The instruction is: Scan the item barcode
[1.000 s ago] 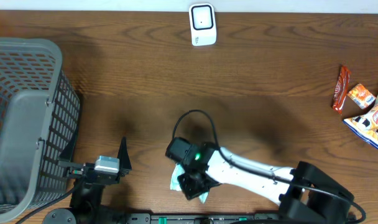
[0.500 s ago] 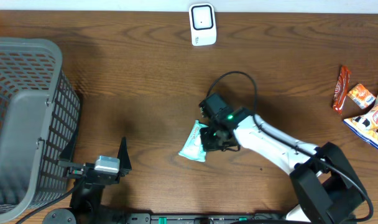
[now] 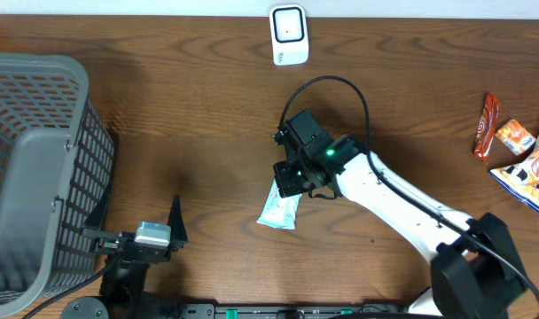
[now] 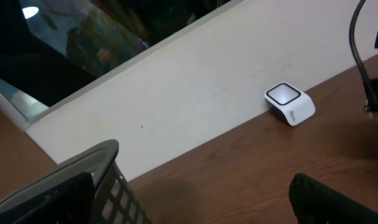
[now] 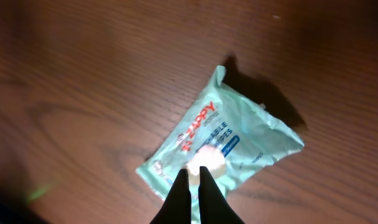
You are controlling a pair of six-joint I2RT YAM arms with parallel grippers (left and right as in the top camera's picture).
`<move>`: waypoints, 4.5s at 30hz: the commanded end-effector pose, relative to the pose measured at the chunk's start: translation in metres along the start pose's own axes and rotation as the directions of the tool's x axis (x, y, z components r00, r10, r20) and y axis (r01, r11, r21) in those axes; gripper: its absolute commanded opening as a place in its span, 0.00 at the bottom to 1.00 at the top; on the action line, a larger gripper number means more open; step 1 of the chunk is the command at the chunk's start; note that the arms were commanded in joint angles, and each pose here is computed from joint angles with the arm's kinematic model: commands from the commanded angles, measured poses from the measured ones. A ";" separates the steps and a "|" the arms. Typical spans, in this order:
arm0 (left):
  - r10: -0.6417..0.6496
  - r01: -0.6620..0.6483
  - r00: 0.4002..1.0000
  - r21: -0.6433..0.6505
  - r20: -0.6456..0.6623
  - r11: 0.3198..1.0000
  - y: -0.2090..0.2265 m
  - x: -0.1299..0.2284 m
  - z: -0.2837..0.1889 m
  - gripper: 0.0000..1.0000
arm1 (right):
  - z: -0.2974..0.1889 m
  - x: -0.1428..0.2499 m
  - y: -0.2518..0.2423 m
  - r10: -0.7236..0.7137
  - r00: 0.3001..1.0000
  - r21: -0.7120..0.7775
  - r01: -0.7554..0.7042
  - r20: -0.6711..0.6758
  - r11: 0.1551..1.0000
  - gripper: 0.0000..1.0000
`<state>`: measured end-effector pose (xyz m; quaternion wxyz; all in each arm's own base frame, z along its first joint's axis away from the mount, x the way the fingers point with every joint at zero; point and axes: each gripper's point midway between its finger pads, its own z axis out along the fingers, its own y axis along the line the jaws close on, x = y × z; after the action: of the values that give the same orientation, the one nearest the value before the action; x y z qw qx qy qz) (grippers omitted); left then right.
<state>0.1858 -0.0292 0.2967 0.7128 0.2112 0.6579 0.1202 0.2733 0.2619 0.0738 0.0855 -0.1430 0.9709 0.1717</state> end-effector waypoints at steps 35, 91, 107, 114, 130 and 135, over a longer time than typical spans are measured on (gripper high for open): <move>0.004 -0.004 1.000 -0.012 0.006 1.000 0.003 -0.002 -0.002 1.00 | -0.007 0.003 -0.044 -0.020 0.999 0.264 0.032 -0.049 0.964 0.01; 0.004 -0.004 1.000 -0.012 0.006 1.000 0.003 -0.002 -0.002 0.99 | -0.025 -0.012 0.037 -0.236 0.971 0.057 0.233 0.042 0.971 0.01; 0.004 -0.004 1.000 -0.012 0.006 1.000 0.003 -0.002 -0.002 1.00 | 0.080 0.035 0.003 -0.120 0.967 0.198 0.166 -0.226 0.966 0.01; 0.004 -0.004 1.000 -0.012 0.006 1.000 0.003 -0.002 -0.002 1.00 | 0.064 0.013 -0.015 -0.098 0.981 0.271 0.140 -0.166 0.952 0.01; 0.004 -0.004 1.000 -0.012 0.006 1.000 0.003 -0.002 -0.002 1.00 | -0.028 0.003 0.024 -0.191 0.975 0.072 0.200 -0.117 0.977 0.76; 0.004 -0.004 1.000 -0.012 0.006 1.000 0.003 -0.002 -0.002 1.00 | -0.001 0.042 0.035 -0.064 0.984 0.108 0.082 -0.165 0.991 0.99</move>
<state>0.1858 -0.0293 0.2965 0.7126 0.2116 0.6580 0.1202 0.2476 0.2795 0.0985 0.0576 -0.2362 0.9639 0.1083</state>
